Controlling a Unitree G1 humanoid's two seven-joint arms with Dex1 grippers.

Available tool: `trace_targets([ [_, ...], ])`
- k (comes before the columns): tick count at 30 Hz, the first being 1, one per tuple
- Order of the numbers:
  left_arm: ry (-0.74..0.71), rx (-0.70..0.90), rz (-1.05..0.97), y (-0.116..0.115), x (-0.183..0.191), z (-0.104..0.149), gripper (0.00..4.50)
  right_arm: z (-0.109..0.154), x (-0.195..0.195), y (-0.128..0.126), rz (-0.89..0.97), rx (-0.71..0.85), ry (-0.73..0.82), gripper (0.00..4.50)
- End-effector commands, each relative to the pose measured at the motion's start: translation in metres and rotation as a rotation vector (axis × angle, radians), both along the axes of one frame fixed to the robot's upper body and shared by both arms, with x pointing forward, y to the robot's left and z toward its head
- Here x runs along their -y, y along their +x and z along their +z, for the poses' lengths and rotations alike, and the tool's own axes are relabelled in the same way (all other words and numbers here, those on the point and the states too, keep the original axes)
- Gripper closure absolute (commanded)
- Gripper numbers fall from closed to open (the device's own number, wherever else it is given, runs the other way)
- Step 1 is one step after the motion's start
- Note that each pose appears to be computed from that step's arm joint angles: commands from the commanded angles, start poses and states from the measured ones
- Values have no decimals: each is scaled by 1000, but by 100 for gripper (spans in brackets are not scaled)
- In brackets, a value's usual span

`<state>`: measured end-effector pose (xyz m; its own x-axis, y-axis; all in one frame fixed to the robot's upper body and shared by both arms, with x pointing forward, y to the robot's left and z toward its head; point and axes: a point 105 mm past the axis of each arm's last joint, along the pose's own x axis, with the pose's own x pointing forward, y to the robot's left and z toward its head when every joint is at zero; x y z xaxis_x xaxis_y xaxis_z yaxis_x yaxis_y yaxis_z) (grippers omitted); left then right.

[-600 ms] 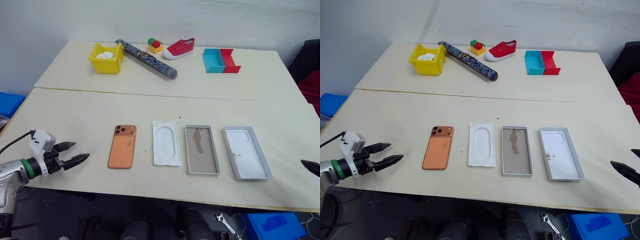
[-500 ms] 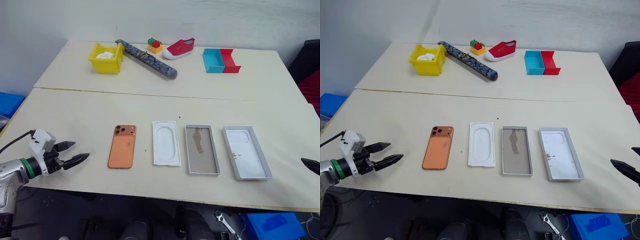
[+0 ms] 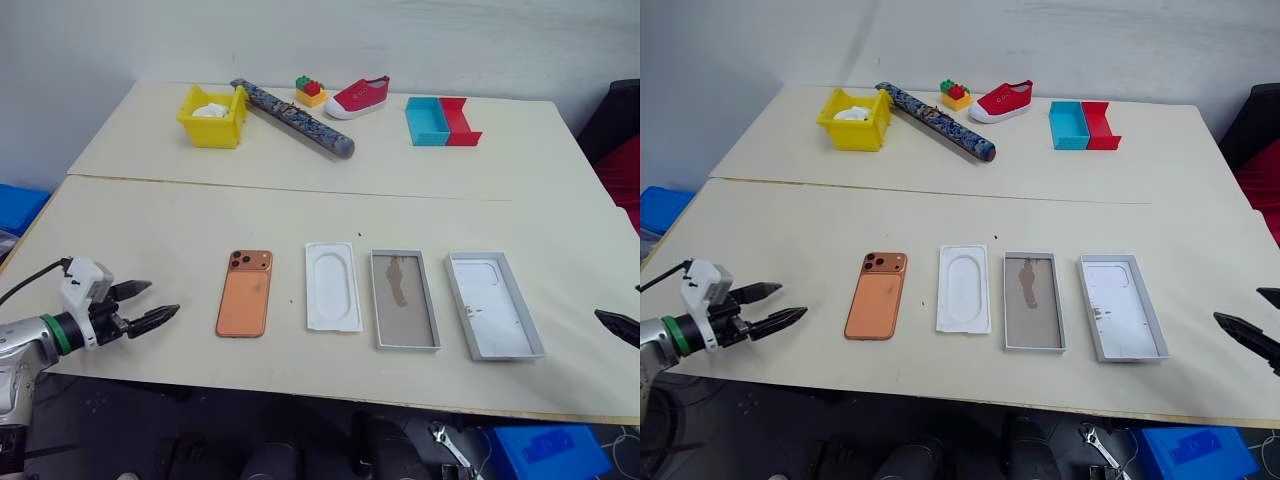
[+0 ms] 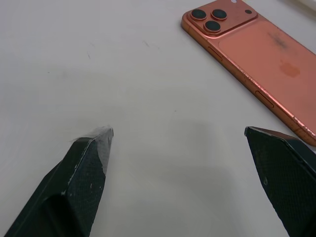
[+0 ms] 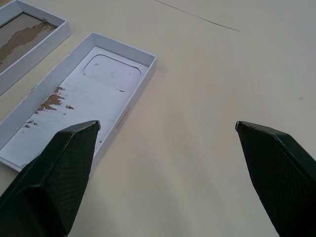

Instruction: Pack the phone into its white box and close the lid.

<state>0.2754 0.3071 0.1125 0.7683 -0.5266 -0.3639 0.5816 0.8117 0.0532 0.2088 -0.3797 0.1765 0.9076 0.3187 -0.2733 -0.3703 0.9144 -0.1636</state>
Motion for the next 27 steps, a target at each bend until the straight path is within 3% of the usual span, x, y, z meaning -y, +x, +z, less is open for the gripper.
trace_targets([
  [1,24,43,5,6,0,6,1,6,-2,-1,-5,27,-9,0],
  [6,-33,21,-45,9,12,14,1,16,-15,2,25,58,-32,0],
  [13,-165,-7,-239,22,70,42,1,36,-92,6,281,85,18,0],
  [19,-245,-224,-392,18,125,37,1,36,-160,1,493,103,-19,0],
  [27,-346,-492,-432,16,173,31,1,28,-203,-10,627,123,-51,0],
])
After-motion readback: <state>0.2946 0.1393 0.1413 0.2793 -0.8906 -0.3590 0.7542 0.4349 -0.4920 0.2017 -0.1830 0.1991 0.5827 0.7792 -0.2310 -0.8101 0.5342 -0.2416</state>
